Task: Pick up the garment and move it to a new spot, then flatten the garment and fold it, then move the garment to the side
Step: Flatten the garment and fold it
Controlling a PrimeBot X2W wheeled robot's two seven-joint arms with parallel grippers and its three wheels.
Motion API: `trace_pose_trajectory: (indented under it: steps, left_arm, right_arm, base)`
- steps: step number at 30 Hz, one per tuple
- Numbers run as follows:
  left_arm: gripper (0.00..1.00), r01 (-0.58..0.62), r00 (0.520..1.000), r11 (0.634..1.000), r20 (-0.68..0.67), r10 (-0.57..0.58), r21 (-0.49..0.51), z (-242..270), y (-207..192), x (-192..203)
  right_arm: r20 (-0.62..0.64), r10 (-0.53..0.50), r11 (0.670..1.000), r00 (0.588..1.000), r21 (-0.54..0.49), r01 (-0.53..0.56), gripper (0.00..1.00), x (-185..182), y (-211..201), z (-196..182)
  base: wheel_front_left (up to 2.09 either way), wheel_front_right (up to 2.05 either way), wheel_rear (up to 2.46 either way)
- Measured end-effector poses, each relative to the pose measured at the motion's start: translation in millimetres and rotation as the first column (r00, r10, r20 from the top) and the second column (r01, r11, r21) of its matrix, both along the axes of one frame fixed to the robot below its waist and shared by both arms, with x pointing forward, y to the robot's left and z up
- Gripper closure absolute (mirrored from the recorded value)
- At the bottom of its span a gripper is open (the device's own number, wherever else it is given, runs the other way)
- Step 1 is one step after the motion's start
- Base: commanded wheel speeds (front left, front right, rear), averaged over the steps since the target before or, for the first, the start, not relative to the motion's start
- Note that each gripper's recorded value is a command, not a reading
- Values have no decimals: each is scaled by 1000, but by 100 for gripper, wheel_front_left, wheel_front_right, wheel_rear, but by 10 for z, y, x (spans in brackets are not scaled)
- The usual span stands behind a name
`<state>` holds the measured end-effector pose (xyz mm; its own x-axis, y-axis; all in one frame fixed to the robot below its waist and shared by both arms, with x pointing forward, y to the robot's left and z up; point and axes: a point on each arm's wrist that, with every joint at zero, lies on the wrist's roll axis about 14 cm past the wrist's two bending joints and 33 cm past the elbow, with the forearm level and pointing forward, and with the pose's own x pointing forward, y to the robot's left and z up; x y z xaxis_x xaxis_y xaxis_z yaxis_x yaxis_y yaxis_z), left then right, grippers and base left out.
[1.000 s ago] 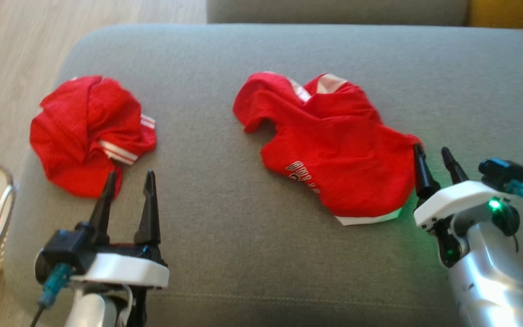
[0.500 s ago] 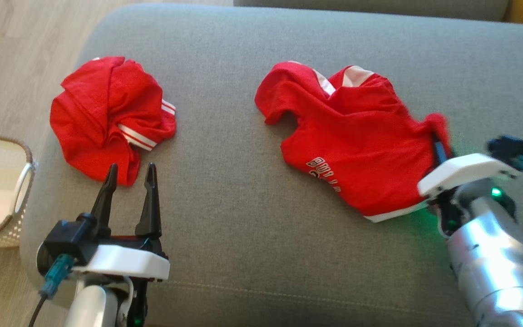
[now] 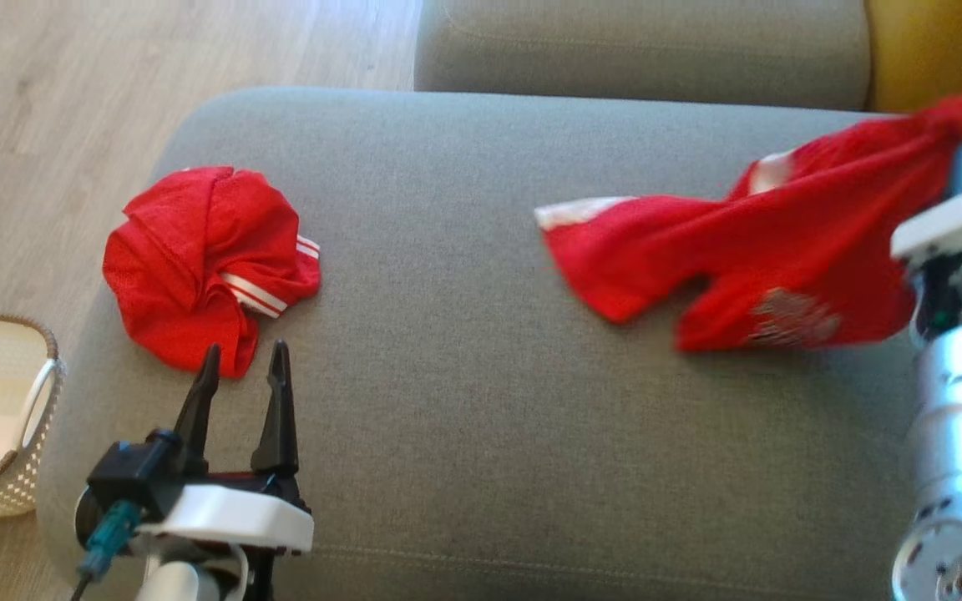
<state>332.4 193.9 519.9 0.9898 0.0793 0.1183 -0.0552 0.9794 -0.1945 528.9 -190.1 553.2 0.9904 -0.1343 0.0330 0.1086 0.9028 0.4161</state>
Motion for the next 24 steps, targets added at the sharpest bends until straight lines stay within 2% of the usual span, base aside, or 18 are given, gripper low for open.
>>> trace_pose_trajectory:
  steps: [5,6,7,10,12,14,16,20,23,24]
  left_arm:
    - [0,-7,1000,1000,-6,7,-18,-29,3,-94]
    - [0,-13,1000,1000,-15,12,-21,-59,13,-126]
    - [0,-16,1000,1000,-19,15,-25,-71,19,-134]
    - [0,-24,999,999,-28,23,-33,-96,21,-151]
    - [0,-30,999,999,-32,28,-39,-108,32,-164]
    - [0,-35,999,998,-34,34,-42,-112,44,-175]
    - [0,-42,998,998,-39,41,-42,-124,58,-196]
    - [0,-56,997,998,-49,54,-39,-149,86,-231]
    - [0,-65,997,997,-49,64,-37,-146,107,-248]
    - [0,-66,997,997,-51,64,-37,-151,105,-258]
  right_arm:
    - [170,-8,996,985,-84,22,100,149,-6,771]
    - [236,21,992,972,-124,9,100,209,102,1071]
    - [262,47,989,964,-151,-7,100,237,191,1194]
    - [289,169,968,942,-231,-103,100,304,603,1356]
    - [239,278,942,930,-259,-215,100,321,983,1191]
    - [159,388,893,908,-310,-327,100,270,1357,893]
    - [66,490,836,869,-318,-447,100,131,1712,492]
    - [-127,638,721,759,-247,-647,100,-326,2220,-357]
    - [-257,706,637,660,-178,-750,100,-666,2465,-817]
    - [-279,726,607,629,-170,-776,28,-764,2543,-903]
  base:
    - [0,0,0]
    - [0,0,0]
    - [0,0,0]
    - [0,0,0]
    - [0,0,0]
    - [0,0,0]
    - [0,0,0]
    - [0,0,0]
    - [0,0,0]
    - [0,0,0]
